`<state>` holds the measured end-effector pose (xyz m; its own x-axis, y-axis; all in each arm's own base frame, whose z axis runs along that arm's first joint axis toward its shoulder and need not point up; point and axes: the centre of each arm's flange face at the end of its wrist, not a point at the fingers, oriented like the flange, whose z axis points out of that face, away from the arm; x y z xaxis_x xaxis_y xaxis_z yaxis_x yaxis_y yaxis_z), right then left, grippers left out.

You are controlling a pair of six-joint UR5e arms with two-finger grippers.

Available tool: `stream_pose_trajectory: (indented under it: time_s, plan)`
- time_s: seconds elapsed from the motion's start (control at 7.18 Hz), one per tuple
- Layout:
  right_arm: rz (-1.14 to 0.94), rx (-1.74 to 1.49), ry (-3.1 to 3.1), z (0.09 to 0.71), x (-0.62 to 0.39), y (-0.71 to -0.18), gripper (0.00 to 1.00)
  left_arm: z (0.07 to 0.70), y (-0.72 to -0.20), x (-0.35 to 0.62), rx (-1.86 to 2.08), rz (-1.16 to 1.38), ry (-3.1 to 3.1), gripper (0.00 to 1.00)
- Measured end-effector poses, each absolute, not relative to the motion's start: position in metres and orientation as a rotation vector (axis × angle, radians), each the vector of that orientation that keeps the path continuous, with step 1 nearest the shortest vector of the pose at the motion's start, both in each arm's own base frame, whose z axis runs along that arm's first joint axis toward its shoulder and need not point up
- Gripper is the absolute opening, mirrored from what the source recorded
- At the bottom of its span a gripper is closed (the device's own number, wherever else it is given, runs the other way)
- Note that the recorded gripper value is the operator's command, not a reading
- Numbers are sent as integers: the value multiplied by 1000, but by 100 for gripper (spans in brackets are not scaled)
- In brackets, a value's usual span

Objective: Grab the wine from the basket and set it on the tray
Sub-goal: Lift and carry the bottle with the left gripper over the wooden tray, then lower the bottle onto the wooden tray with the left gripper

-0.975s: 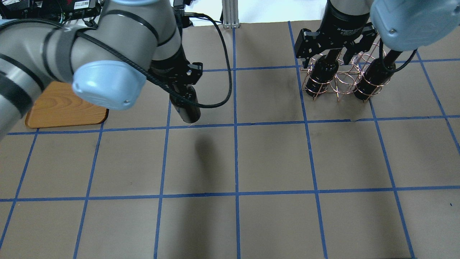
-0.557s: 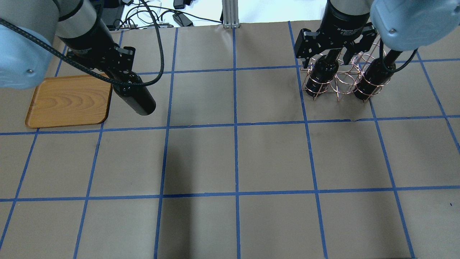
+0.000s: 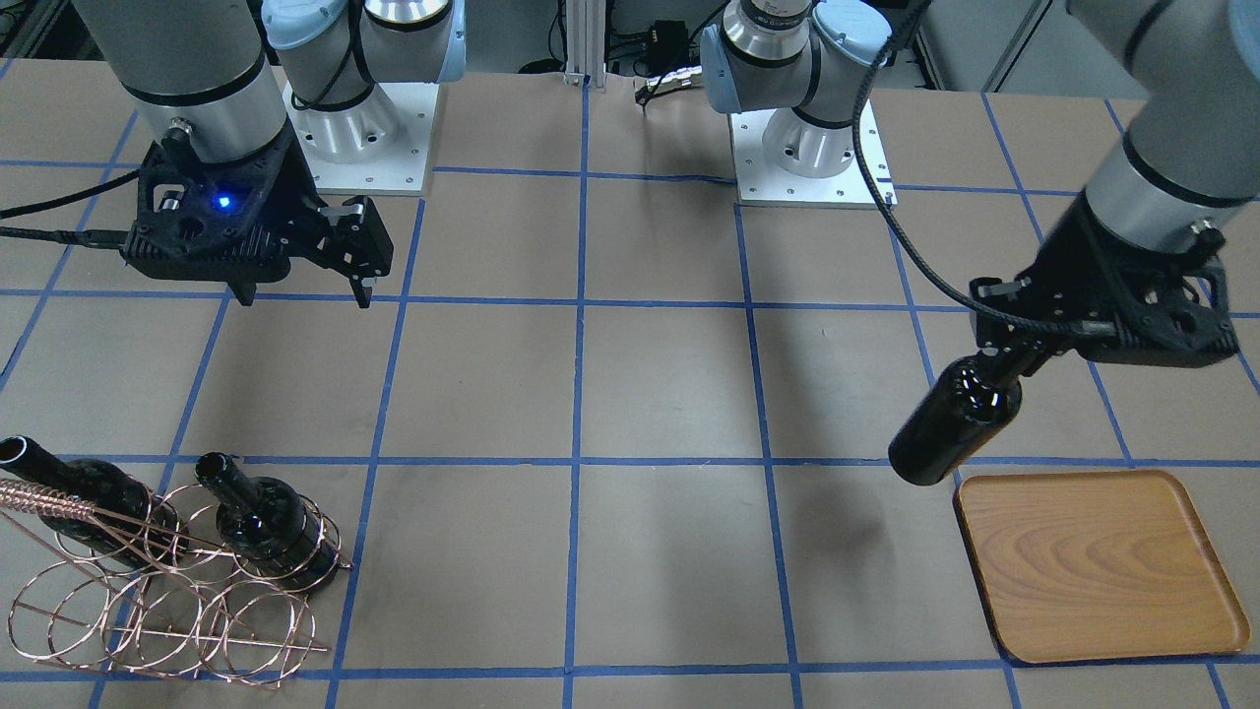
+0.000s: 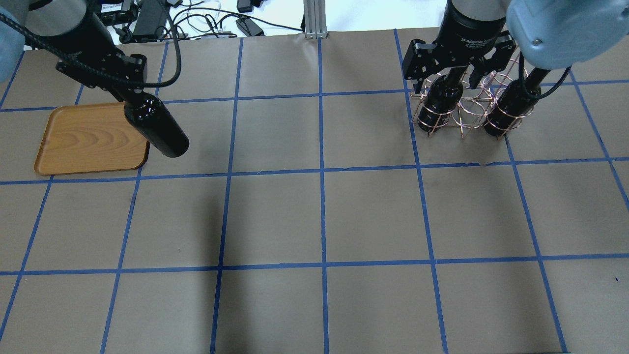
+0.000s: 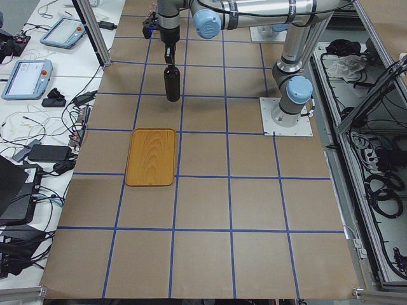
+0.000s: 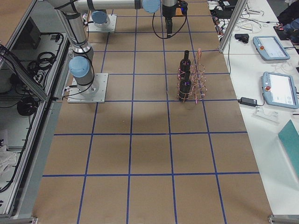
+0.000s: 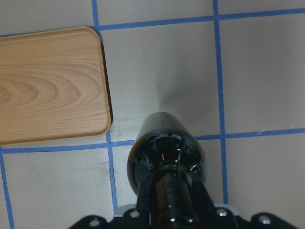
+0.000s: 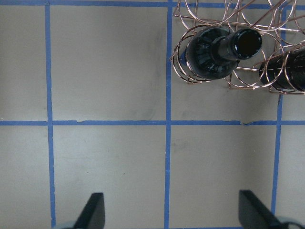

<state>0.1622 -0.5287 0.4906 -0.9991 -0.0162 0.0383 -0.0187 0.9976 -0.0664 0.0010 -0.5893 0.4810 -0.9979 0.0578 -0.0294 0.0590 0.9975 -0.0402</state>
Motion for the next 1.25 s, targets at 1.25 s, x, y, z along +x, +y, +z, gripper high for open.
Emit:
stream_pose_trajectory:
  time_s: [1.25]
  plan:
    - [126, 20, -3101, 492, 162, -530, 100, 411, -661, 158, 54, 30, 3134, 0]
